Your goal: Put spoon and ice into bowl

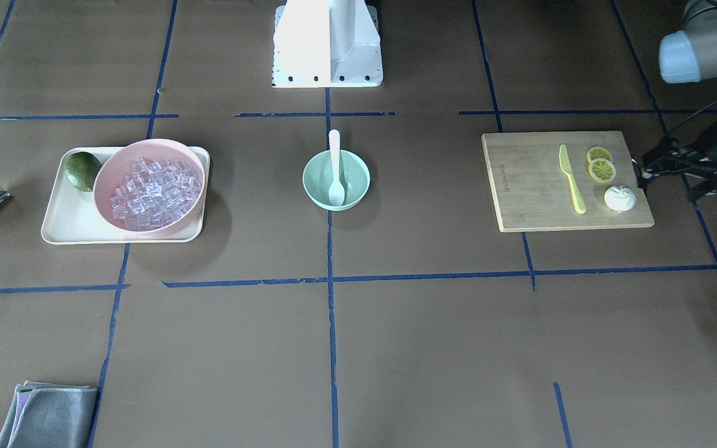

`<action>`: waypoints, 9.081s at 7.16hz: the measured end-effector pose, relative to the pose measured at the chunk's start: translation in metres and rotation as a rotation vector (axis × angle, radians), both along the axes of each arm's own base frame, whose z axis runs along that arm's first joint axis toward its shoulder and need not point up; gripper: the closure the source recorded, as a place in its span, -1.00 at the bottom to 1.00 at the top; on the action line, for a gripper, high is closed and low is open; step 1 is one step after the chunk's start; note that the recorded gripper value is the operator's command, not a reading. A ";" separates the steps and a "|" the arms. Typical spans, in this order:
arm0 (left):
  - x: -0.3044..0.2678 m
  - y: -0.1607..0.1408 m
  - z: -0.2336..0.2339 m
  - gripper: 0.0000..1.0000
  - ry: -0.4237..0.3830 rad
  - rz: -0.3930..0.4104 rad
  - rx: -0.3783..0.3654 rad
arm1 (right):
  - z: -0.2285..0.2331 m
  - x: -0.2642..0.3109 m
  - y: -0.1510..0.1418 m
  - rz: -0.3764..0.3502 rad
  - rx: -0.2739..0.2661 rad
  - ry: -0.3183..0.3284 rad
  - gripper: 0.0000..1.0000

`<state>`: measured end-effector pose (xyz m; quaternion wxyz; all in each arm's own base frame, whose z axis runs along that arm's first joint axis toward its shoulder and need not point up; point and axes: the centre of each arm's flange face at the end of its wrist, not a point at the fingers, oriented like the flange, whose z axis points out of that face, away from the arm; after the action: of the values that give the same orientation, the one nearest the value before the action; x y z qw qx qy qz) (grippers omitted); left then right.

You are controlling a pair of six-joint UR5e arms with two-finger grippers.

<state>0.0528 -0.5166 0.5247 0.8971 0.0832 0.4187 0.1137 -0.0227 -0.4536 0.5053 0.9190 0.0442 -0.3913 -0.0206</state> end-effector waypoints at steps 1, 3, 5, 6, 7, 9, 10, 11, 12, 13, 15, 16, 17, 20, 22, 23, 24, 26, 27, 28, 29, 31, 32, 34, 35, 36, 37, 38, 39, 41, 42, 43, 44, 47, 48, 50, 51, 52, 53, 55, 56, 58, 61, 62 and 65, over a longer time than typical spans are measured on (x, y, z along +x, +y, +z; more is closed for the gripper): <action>-0.040 0.013 0.027 -1.00 -0.009 0.012 -0.024 | -0.024 -0.018 -0.001 -0.003 0.011 -0.012 -1.00; -0.070 0.039 0.074 -1.00 -0.008 0.016 -0.103 | -0.070 -0.069 -0.005 -0.083 0.085 -0.038 -1.00; -0.082 0.057 0.106 -1.00 -0.014 -0.004 -0.160 | -0.128 -0.138 -0.014 -0.135 0.134 -0.071 -1.00; -0.083 0.060 0.116 -1.00 -0.016 -0.009 -0.179 | -0.161 -0.188 -0.013 -0.107 0.125 -0.060 -1.00; -0.084 0.061 0.120 -1.00 -0.015 -0.010 -0.187 | -0.182 -0.238 -0.004 -0.073 0.126 -0.027 -1.00; -0.083 0.061 0.121 -1.00 -0.009 -0.010 -0.190 | -0.193 -0.301 0.016 -0.045 0.138 0.026 -1.00; -0.083 0.061 0.122 -1.00 -0.007 -0.010 -0.191 | -0.187 -0.313 0.019 -0.048 0.131 0.044 -1.00; -0.083 0.061 0.121 -1.00 -0.006 -0.010 -0.191 | -0.179 -0.318 0.020 -0.051 0.120 0.060 -0.99; -0.083 0.062 0.121 -1.00 -0.005 -0.010 -0.189 | -0.170 -0.322 0.019 -0.053 0.106 0.074 -0.98; -0.083 0.062 0.119 -1.00 0.000 -0.009 -0.186 | -0.160 -0.328 0.016 -0.058 0.091 0.090 -0.98; -0.081 0.062 0.117 -1.00 0.042 -0.006 -0.190 | -0.138 -0.342 0.009 -0.064 0.091 0.089 -0.97; -0.080 0.062 0.117 -1.00 0.052 -0.005 -0.192 | -0.130 -0.348 0.007 -0.067 0.100 0.078 -0.85; -0.080 0.063 0.117 -1.00 0.057 -0.006 -0.194 | -0.129 -0.351 0.007 -0.069 0.108 0.065 -0.78; -0.080 0.063 0.117 -1.00 0.059 -0.006 -0.196 | -0.135 -0.350 0.013 -0.082 0.107 0.038 -0.54; -0.080 0.063 0.117 -1.00 0.059 -0.005 -0.195 | -0.130 -0.344 0.018 -0.086 0.095 0.043 -0.39; -0.080 0.063 0.117 -1.00 0.059 -0.006 -0.194 | -0.126 -0.343 0.020 -0.087 0.092 0.047 -0.07; -0.080 0.063 0.116 -1.00 0.059 -0.006 -0.193 | -0.125 -0.343 0.020 -0.088 0.090 0.050 0.40; -0.080 0.063 0.117 -1.00 0.059 -0.005 -0.193 | -0.126 -0.344 0.021 -0.089 0.092 0.049 0.95; -0.080 0.063 0.117 -1.00 0.059 -0.005 -0.193 | -0.126 -0.344 0.021 -0.089 0.091 0.049 0.99; -0.080 0.063 0.116 -1.00 0.059 -0.005 -0.193 | -0.128 -0.344 0.021 -0.090 0.093 0.046 1.00; -0.080 0.064 0.116 -1.00 0.059 -0.006 -0.192 | -0.135 -0.343 0.022 -0.086 0.100 0.034 1.00; -0.080 0.064 0.117 -1.00 0.059 -0.005 -0.193 | -0.180 -0.347 0.021 0.002 0.053 -0.028 1.00; -0.080 0.064 0.117 -1.00 0.059 -0.005 -0.194 | -0.212 -0.354 0.016 0.058 0.010 -0.054 1.00; -0.080 0.064 0.118 -1.00 0.059 -0.005 -0.196 | -0.274 -0.396 0.016 0.150 -0.056 -0.058 0.97; -0.080 0.064 0.118 -1.00 0.059 -0.005 -0.197 | -0.300 -0.439 0.022 0.203 -0.091 -0.051 0.94; -0.080 0.064 0.118 -1.00 0.059 -0.005 -0.197 | -0.321 -0.486 0.030 0.251 -0.124 -0.040 0.92; -0.080 0.064 0.118 -1.00 0.059 -0.004 -0.197 | -0.335 -0.526 0.041 0.281 -0.144 -0.026 0.91; -0.080 0.064 0.118 -1.00 0.060 -0.004 -0.197 | -0.345 -0.558 0.051 0.296 -0.162 -0.012 0.90; -0.080 0.064 0.118 -1.00 0.060 -0.004 -0.198 | -0.351 -0.580 0.057 0.304 -0.175 0.000 0.90; -0.080 0.068 0.121 -1.00 0.063 -0.004 -0.205 | -0.346 -0.598 0.065 0.321 -0.160 0.026 0.75; -0.080 0.070 0.121 -1.00 0.072 -0.004 -0.207 | -0.344 -0.601 0.067 0.328 -0.150 0.032 0.40; -0.079 0.071 0.121 -1.00 0.081 -0.003 -0.208 | -0.343 -0.602 0.067 0.330 -0.146 0.033 0.28; -0.079 0.071 0.122 -1.00 0.085 -0.003 -0.210 | -0.344 -0.602 0.067 0.331 -0.144 0.031 0.18; -0.079 0.071 0.122 -1.00 0.087 -0.003 -0.210 | -0.348 -0.602 0.068 0.330 -0.143 0.023 -0.54; -0.079 0.071 0.122 -1.00 0.087 -0.002 -0.210 | -0.349 -0.602 0.068 0.330 -0.143 0.020 -0.96; -0.079 0.071 0.122 -1.00 0.086 -0.002 -0.210 | -0.354 -0.599 0.066 0.324 -0.136 0.013 -0.97; -0.079 0.071 0.122 -1.00 0.085 -0.002 -0.210 | -0.356 -0.592 0.059 0.318 -0.126 0.008 -0.97; -0.080 0.073 0.124 -1.00 0.079 -0.003 -0.212 | -0.358 -0.577 0.042 0.306 -0.122 0.002 -0.97; -0.080 0.075 0.127 -1.00 0.072 -0.004 -0.217 | -0.355 -0.552 0.014 0.284 -0.126 -0.004 -0.97; -0.082 0.077 0.127 -1.00 0.054 -0.006 -0.215 | -0.320 -0.477 -0.045 0.219 -0.109 0.002 -0.98; -0.084 0.075 0.126 -1.00 0.013 -0.010 -0.205 | -0.289 -0.427 -0.070 0.179 -0.082 0.013 -0.98; -0.093 0.070 0.122 -1.00 -0.047 -0.022 -0.184 | -0.239 -0.325 -0.101 0.110 -0.035 0.010 -0.98; -0.114 0.071 0.117 -1.00 -0.056 -0.038 -0.149 | -0.165 -0.194 -0.123 0.021 0.042 0.019 -0.98; -0.121 0.073 0.118 -1.00 -0.055 -0.050 -0.147 | -0.137 -0.157 -0.125 -0.008 0.071 0.037 -0.98; -0.132 0.079 0.120 -1.00 -0.054 -0.075 -0.151 | -0.033 -0.038 -0.098 -0.129 0.143 0.077 -0.99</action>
<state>-0.0789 -0.4378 0.6452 0.9153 0.0276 0.3986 0.0504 -0.0611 -0.5519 0.4721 0.9246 0.0838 -0.3552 -0.1091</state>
